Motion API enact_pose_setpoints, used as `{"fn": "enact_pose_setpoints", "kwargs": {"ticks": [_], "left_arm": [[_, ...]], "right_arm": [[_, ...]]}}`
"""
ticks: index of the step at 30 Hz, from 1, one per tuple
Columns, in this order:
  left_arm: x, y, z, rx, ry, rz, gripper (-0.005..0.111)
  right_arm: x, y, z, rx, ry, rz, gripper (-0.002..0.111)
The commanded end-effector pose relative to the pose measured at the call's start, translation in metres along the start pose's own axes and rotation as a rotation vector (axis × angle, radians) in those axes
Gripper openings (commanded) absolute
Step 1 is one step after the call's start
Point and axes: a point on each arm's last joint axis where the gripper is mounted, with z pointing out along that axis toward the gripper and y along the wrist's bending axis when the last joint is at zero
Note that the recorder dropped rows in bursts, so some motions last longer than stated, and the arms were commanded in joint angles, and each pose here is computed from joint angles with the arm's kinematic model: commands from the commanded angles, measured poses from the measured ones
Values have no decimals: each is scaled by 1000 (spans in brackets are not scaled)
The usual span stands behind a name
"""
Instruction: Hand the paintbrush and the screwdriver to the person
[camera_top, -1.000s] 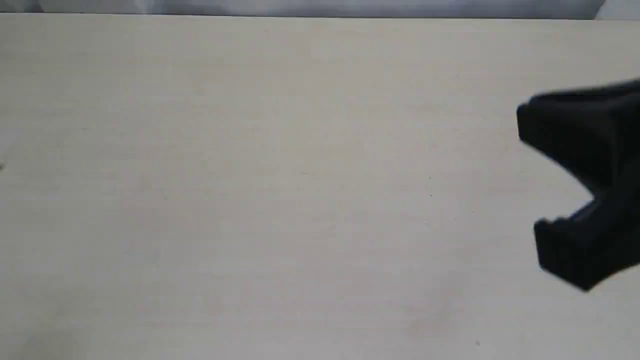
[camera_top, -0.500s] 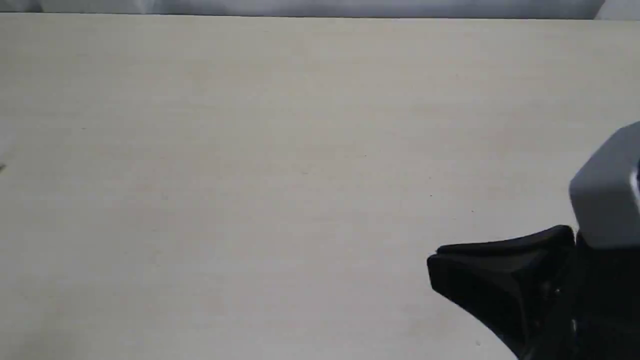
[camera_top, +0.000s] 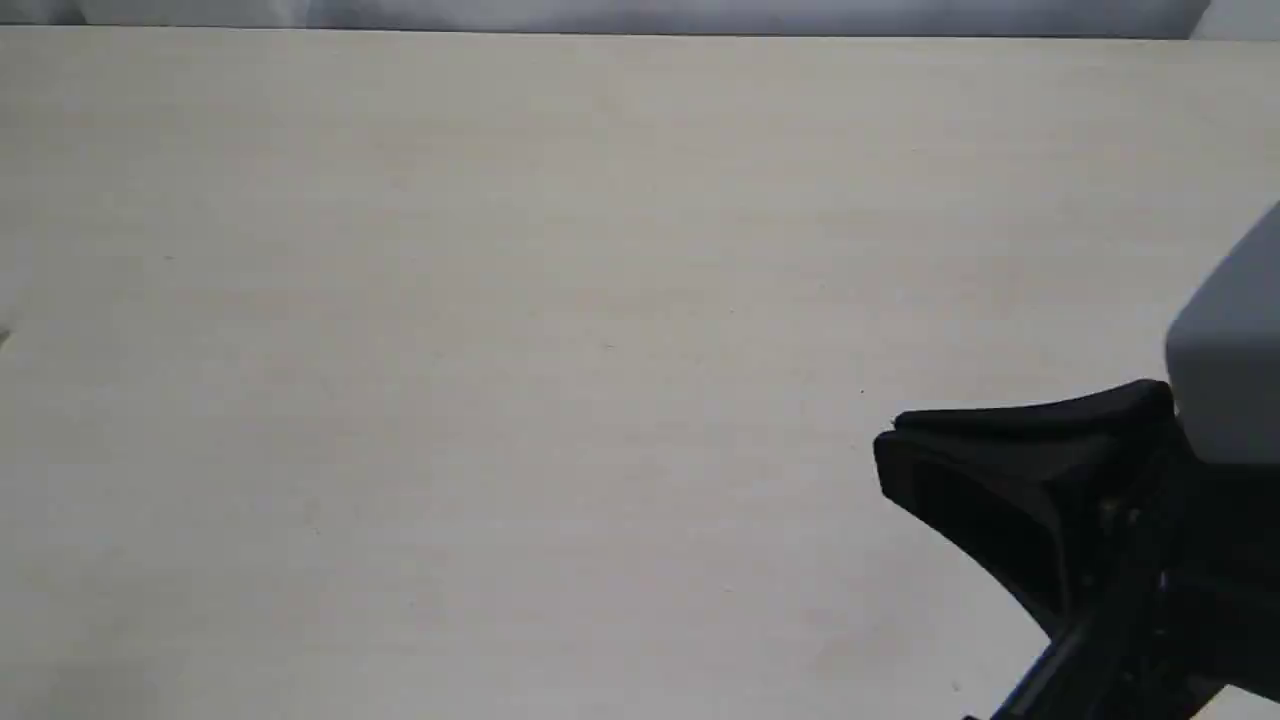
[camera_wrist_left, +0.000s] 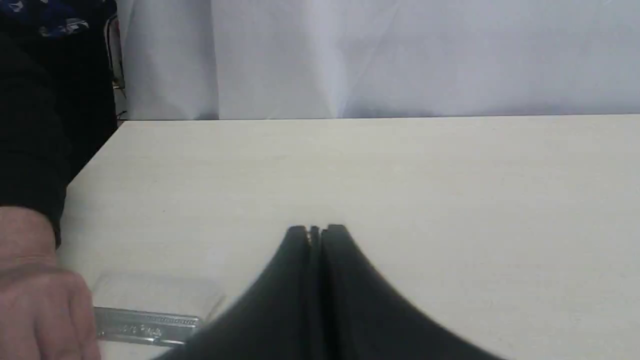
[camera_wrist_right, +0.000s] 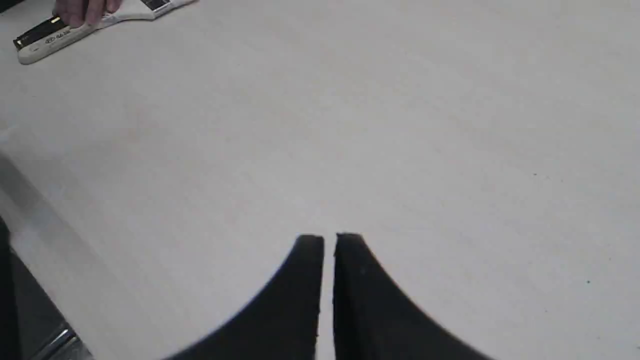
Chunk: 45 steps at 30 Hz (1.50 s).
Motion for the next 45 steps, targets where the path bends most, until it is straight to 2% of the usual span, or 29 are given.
{"fn": "enact_pose_setpoints", "kwargs": {"ticks": [1, 6, 11, 18, 28, 35, 40, 45], "left_arm": [[0, -1, 0, 10, -6, -5, 0], [0, -1, 0, 10, -6, -5, 0], [0, -1, 0, 10, -6, -5, 0], [0, -1, 0, 9, -8, -3, 0], [0, -1, 0, 9, -7, -3, 0], [0, -1, 0, 9, -7, -3, 0], [0, -1, 0, 9, -7, -3, 0], [0, -1, 0, 9, -4, -5, 0]], "right_arm": [[-2, -6, -6, 10, -44, -68, 5], [5, -28, -16, 13, -132, -54, 5], [31, -47, -24, -22, -274, -47, 5], [73, -64, -25, 27, -402, -66, 5], [97, -84, -19, 335, -509, 70, 5], [109, -105, -25, 644, -534, 262, 5], [113, -110, -28, 766, -514, 246, 5], [114, -111, -28, 788, -484, 183, 5]]}}
